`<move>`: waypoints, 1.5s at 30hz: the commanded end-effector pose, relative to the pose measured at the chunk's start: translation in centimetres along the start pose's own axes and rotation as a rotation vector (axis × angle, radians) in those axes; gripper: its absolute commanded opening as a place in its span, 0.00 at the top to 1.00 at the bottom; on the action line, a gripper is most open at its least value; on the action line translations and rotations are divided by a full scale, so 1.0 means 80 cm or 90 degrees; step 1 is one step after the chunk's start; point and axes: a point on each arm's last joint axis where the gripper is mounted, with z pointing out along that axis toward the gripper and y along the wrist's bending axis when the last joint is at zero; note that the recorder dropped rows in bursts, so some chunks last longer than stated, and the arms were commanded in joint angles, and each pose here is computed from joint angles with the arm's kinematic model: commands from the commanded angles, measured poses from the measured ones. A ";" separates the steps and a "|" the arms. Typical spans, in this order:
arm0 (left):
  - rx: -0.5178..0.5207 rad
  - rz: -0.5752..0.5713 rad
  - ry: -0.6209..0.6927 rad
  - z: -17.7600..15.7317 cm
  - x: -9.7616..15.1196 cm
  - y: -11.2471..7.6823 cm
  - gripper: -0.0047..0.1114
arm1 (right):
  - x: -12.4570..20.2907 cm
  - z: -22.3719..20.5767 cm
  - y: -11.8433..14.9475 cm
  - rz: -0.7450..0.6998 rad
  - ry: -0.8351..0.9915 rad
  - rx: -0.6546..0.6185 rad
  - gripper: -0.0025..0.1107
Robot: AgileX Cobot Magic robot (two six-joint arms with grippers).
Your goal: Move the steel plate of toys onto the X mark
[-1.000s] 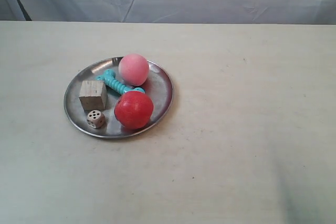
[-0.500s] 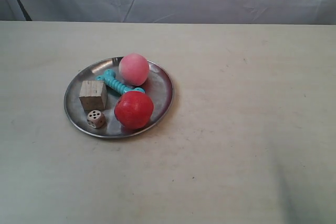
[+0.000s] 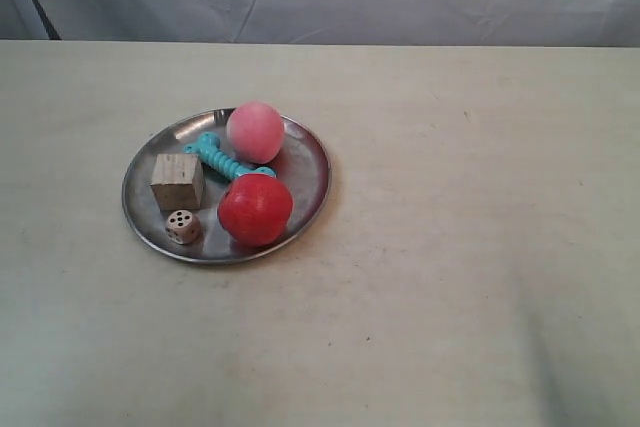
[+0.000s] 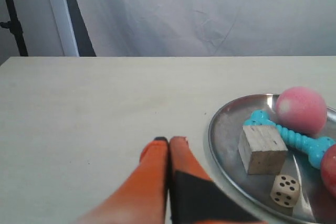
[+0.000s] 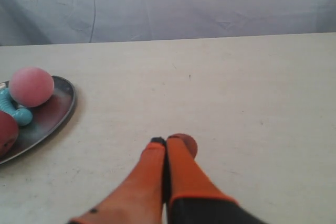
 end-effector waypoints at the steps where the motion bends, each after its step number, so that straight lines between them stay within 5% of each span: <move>1: -0.014 -0.008 -0.021 -0.003 0.034 0.002 0.96 | 0.000 0.000 -0.001 -0.001 -0.011 0.005 0.99; 11: -0.014 0.036 -0.030 -0.012 0.054 0.001 0.96 | 0.000 0.000 0.000 0.012 -0.012 0.000 0.99; 45: -0.013 0.032 -0.047 -0.015 0.053 0.001 0.96 | 0.000 0.000 0.000 0.012 -0.012 0.000 0.99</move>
